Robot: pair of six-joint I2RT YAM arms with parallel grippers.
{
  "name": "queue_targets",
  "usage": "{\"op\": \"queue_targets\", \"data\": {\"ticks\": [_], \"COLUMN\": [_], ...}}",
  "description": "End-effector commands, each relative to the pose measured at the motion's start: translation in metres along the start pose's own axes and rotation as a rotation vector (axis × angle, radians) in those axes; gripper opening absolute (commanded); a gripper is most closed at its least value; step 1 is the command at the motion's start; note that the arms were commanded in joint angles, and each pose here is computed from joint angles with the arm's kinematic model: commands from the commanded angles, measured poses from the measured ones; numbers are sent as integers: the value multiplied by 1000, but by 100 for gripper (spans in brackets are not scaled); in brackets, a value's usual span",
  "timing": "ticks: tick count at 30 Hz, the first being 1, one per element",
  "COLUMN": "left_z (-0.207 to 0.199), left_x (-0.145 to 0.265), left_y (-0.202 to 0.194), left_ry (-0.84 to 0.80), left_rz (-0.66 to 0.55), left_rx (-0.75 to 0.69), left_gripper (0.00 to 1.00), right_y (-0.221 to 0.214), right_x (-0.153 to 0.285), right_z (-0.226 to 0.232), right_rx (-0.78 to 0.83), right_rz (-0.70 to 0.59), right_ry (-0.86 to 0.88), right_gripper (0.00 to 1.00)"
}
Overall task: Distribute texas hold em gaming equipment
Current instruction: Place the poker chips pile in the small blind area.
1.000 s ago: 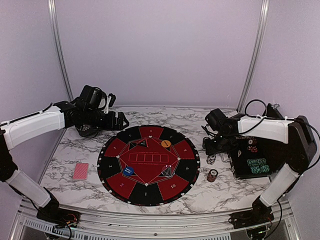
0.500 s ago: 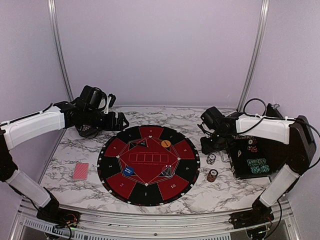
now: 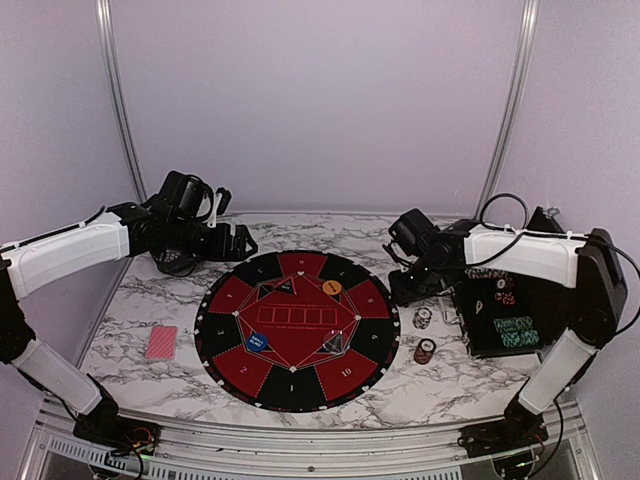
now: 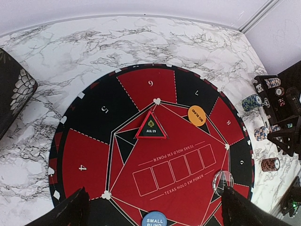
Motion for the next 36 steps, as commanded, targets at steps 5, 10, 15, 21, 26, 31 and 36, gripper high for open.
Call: {"op": "queue_targets", "data": {"ticks": [5, 10, 15, 21, 26, 31, 36], "left_z": [4, 11, 24, 42, 55, 66, 77], "left_x": [9, 11, 16, 19, 19, 17, 18], "left_y": [5, 3, 1, -6, -9, -11, -10], "left_ry": [4, 9, 28, 59, 77, 90, 101], "left_rz": [-45, -39, -33, -7, 8, 9, 3], "left_rx": [1, 36, 71, 110, 149, 187, 216], "left_gripper": [99, 99, 99, 99, 99, 99, 99], "right_y": [24, 30, 35, 40, 39, 38, 35], "right_x": [9, 8, 6, 3, -3, -10, -13], "right_z": [27, 54, 92, 139, 179, 215, 251], "right_rx": [29, 80, 146, 219, 276, 324, 361], "right_rz": [-55, -57, -59, -60, -55, -52, -56], "right_ry": [36, 47, 72, 106, 128, 140, 167], "right_gripper": [40, 40, 40, 40, 40, 40, 39]}}
Point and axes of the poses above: each gripper's point midway between its finger pads, its own x axis back along the fingers, its own z axis along the line the jaws close on, y = z × x, the point moved 5 cm from there along x, back along the fingers, and after that the axes turned 9 degrees about x, right-handed, at the moved point
